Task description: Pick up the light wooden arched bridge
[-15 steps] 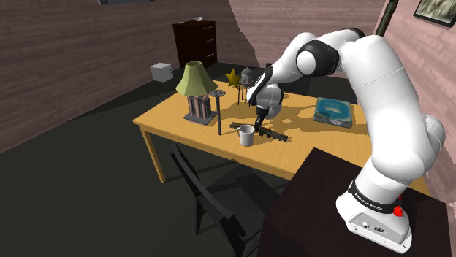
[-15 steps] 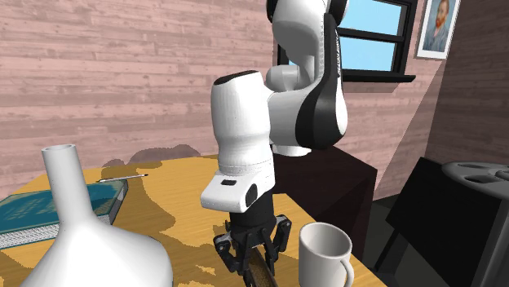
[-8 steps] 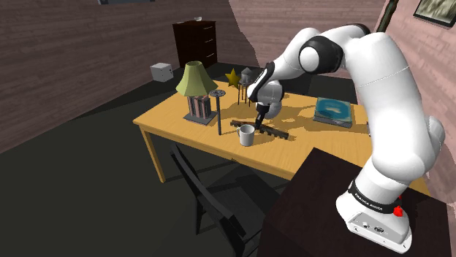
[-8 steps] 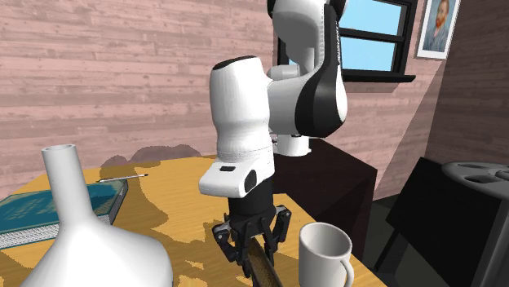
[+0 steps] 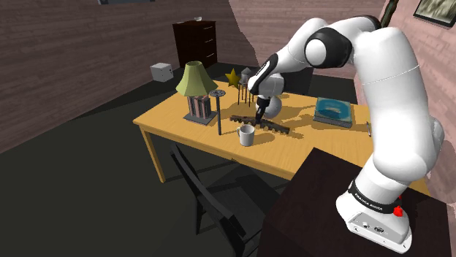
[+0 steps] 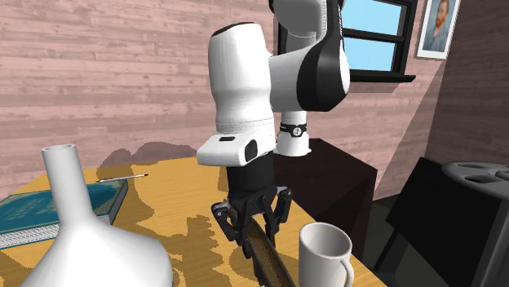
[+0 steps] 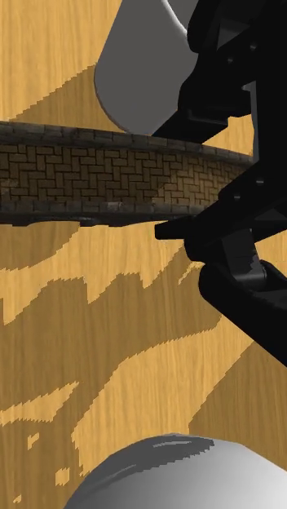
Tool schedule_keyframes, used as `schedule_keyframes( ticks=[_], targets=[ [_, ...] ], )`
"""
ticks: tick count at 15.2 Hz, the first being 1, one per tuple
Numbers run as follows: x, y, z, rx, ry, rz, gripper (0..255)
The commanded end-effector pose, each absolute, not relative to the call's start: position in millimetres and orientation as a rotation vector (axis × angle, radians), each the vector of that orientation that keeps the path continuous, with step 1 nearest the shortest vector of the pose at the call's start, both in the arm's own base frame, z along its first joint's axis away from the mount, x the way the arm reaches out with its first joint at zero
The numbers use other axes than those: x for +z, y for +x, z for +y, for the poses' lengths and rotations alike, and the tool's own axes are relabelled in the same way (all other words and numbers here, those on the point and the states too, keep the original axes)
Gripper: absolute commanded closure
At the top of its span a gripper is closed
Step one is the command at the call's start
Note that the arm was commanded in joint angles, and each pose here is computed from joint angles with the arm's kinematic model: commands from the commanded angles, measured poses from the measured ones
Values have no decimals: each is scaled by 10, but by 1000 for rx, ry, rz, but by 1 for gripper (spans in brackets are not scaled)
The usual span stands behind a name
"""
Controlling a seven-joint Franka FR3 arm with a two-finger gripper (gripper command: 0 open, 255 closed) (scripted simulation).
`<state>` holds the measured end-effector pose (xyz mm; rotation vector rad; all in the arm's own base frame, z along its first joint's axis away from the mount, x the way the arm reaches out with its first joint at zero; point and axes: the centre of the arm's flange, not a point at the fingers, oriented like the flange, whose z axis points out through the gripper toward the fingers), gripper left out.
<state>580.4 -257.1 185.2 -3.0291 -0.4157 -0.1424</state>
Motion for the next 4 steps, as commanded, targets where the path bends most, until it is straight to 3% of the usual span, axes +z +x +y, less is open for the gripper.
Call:
schedule_keyframes(
  ticks=[1, 4],
  targets=[
    [1968, 5799, -2574, -143, -3029, -416, 255],
    [2029, 5799, -2574, -143, -3029, -416, 255]
  ],
)
